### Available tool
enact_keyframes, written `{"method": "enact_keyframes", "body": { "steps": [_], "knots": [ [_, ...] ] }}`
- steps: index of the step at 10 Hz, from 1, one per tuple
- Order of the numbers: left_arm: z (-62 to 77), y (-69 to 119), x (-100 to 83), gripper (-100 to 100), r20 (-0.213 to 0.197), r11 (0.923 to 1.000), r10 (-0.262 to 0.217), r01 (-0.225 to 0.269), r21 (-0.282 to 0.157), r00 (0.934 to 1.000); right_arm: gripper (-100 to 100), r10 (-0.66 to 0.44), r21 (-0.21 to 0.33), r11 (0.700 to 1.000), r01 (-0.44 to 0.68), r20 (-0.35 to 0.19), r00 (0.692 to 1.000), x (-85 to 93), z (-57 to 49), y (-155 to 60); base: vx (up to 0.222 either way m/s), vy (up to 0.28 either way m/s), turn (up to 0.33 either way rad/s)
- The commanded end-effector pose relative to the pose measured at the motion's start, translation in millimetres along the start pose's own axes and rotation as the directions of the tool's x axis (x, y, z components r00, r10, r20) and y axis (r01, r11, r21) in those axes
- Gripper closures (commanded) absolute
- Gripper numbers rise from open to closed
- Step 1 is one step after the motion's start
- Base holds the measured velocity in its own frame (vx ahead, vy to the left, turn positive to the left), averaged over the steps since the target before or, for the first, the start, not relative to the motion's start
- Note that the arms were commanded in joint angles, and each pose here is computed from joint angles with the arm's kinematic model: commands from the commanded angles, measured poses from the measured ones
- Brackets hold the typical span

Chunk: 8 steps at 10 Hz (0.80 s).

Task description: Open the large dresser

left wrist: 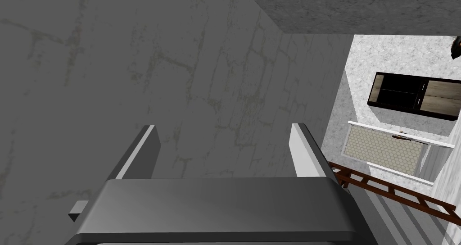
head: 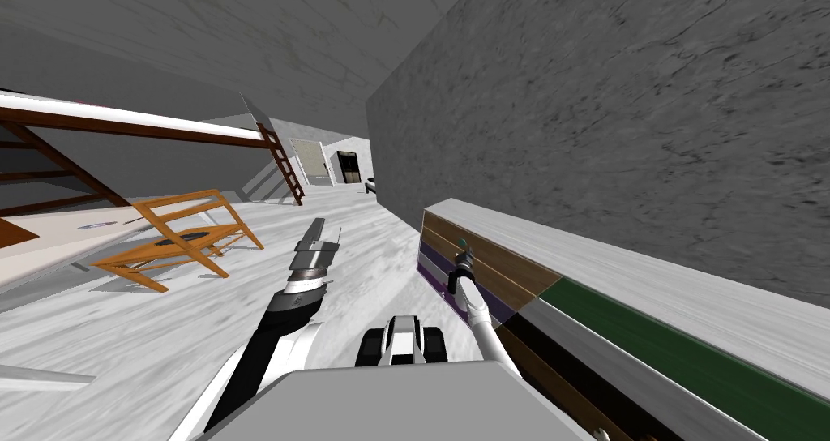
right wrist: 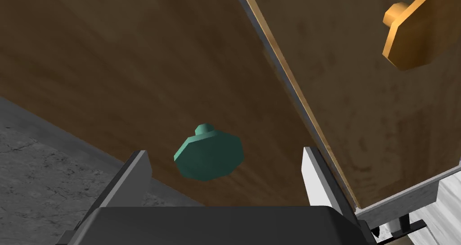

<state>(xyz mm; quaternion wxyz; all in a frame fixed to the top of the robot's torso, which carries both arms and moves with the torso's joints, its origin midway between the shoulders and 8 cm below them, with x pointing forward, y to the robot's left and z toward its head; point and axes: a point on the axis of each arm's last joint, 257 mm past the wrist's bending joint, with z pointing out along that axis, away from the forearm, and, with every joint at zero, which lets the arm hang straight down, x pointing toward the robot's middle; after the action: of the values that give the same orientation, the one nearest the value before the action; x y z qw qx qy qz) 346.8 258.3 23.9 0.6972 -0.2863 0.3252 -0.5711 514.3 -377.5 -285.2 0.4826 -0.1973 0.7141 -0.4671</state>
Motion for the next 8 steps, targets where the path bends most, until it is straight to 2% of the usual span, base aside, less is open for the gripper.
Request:
{"method": "enact_keyframes", "body": {
  "steps": [1,3,5,6,8],
  "knots": [
    [0.0,0.0,0.0,0,0.000,1.0000,0.000,0.000,0.000,1.0000,-100,-0.110,0.037,0.993,0.111,-0.025,0.994,7.6,5.0,-7.7,0.035,0.034,0.017],
    [0.0,0.0,0.0,0,0.000,1.0000,0.000,0.000,0.000,1.0000,-100,-0.185,0.064,0.980,0.188,-0.041,0.982,12.2,9.4,-15.5,0.032,0.032,0.017],
    [0.0,0.0,0.0,0,0.000,1.0000,0.000,0.000,0.000,1.0000,-100,-0.163,0.056,0.985,0.165,-0.036,0.986,11.3,7.5,-13.1,0.007,0.006,0.002],
    [0.0,0.0,0.0,0,0.000,1.0000,0.000,0.000,0.000,1.0000,100,-0.163,0.056,0.985,0.165,-0.036,0.986,11.2,7.5,-13.0,0.000,0.000,0.000],
    [0.0,0.0,0.0,0,0.000,1.0000,0.000,0.000,0.000,1.0000,100,-0.164,0.054,0.985,0.165,-0.032,0.986,4.9,6.2,-11.6,-0.089,0.086,-0.023]
  ]
}}
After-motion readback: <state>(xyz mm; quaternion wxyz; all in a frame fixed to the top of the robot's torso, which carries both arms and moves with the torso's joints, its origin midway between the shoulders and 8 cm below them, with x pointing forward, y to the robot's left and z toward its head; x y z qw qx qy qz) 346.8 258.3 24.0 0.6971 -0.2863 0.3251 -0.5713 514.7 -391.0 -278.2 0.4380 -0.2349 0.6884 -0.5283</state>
